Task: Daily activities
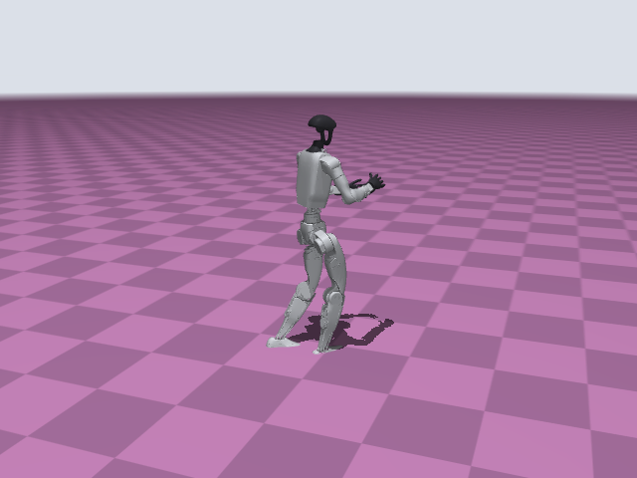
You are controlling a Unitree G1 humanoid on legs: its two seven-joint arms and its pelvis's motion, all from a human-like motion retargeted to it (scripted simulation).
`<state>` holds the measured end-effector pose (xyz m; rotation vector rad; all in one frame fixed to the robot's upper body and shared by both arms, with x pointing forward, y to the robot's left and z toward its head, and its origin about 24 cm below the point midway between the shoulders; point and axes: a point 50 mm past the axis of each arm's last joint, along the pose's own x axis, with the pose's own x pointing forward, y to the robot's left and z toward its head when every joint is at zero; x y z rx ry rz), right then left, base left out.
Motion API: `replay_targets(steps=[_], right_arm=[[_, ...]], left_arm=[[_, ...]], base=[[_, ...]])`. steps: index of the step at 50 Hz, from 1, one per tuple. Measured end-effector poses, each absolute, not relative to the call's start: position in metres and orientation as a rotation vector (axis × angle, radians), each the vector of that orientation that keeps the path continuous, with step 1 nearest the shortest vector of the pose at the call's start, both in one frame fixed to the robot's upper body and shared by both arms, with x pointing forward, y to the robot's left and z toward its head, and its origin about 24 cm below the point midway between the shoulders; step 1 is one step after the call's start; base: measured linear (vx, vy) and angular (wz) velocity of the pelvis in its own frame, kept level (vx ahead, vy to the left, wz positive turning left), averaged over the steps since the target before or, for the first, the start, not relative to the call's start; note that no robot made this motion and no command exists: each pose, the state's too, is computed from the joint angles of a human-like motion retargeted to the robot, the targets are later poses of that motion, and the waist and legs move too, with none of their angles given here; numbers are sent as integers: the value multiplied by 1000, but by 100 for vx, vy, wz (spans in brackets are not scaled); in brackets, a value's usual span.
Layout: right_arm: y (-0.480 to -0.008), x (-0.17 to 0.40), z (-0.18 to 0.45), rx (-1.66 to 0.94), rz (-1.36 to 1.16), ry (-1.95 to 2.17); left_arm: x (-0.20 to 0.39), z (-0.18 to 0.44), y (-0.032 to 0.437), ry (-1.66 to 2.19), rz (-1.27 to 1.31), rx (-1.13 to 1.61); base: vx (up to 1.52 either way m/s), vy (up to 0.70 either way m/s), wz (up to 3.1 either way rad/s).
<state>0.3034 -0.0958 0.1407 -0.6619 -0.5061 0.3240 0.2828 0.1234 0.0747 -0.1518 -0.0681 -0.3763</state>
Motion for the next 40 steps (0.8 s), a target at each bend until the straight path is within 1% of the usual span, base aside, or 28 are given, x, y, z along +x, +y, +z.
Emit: replay_targets(steps=[5, 10, 16, 20, 28, 40], right_arm=[[-79, 306, 142, -693, 412, -520], [-60, 299, 148, -718, 541, -567], [-50, 282, 165, -667, 630, -658], [-59, 274, 177, -609, 611, -690], [-68, 272, 175, -524, 517, -679], [-65, 276, 168, -538, 458, -683]], left_arm=[[286, 70, 123, -45, -350, -164], [295, 74, 119, -56, -348, -117], [307, 88, 110, -94, -381, -57], [314, 97, 99, -114, -422, -76], [311, 88, 83, -72, -459, -110], [309, 78, 79, -33, -435, -92]], base=[[-5, 10, -5], [-7, 10, -6], [-2, 5, -31], [8, -3, 23], [18, -14, 15], [17, -10, 1]])
